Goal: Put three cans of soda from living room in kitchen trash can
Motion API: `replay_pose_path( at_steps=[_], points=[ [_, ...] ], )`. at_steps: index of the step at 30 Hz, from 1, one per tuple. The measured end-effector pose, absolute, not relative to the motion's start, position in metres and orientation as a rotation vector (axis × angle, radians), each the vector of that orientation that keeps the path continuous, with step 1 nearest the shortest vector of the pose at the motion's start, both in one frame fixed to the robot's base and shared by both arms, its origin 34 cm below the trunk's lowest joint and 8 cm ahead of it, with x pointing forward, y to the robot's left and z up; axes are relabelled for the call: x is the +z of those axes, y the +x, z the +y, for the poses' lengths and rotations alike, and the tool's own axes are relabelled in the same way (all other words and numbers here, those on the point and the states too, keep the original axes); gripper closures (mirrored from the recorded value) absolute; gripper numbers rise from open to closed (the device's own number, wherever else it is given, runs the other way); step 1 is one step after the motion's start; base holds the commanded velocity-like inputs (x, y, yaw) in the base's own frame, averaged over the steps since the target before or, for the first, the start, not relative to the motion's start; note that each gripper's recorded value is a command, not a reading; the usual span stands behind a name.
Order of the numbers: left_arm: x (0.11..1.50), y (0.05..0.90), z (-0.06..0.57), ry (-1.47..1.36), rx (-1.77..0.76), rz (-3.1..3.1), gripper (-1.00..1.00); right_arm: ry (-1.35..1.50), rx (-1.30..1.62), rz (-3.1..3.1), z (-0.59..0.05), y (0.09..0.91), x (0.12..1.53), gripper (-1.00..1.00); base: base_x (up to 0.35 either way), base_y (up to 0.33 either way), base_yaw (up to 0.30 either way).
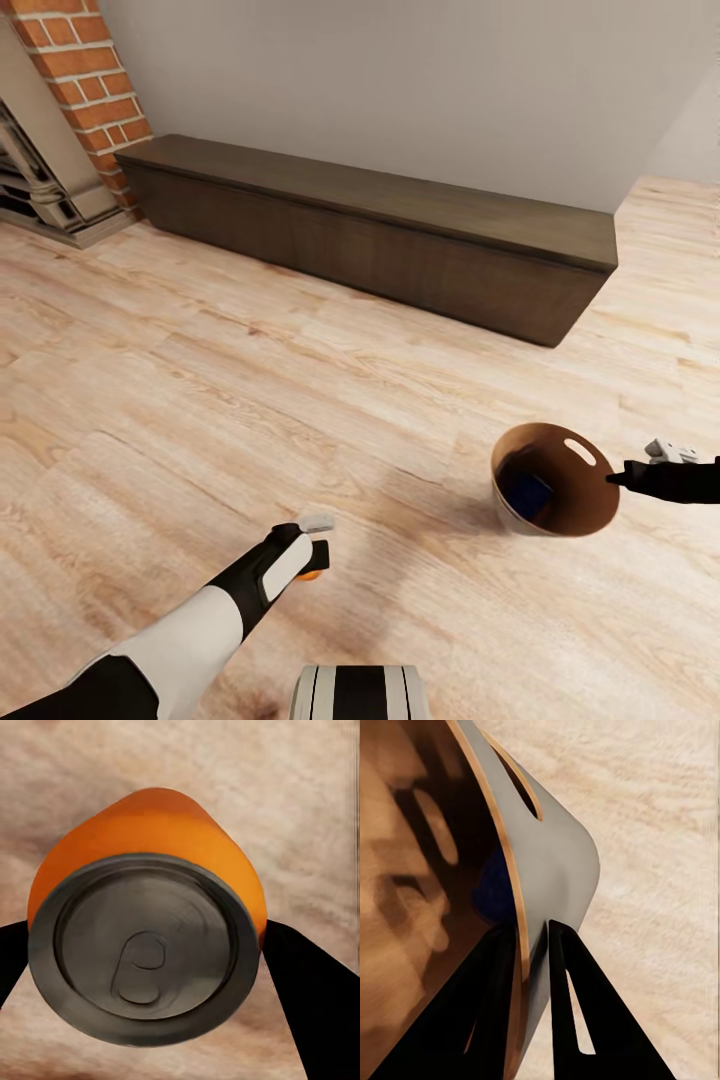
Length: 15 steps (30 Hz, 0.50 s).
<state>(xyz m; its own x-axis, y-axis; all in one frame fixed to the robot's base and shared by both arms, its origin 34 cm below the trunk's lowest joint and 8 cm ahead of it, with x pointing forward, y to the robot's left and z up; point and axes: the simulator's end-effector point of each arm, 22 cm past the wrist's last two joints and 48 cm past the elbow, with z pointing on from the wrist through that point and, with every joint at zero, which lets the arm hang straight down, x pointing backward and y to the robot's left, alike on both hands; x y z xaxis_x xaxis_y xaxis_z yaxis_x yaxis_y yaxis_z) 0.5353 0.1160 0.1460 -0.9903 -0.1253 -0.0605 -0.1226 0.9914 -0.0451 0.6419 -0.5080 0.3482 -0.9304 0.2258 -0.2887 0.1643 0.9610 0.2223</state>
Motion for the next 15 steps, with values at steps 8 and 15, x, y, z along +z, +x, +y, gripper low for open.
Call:
replay_pose_path(
  at_steps=[8,15],
  points=[
    [0.166,0.544,0.104,-0.200,-0.117,3.023,1.00,0.284,0.289,2.768,-0.507,0.645,0.365,1.00,0.000,0.000,0.000],
    [0.250,0.607,0.057,-0.119,-0.312,2.829,1.00,0.300,0.302,2.762,-0.503,0.643,0.371,1.00,0.000,0.000,0.000]
  ],
)
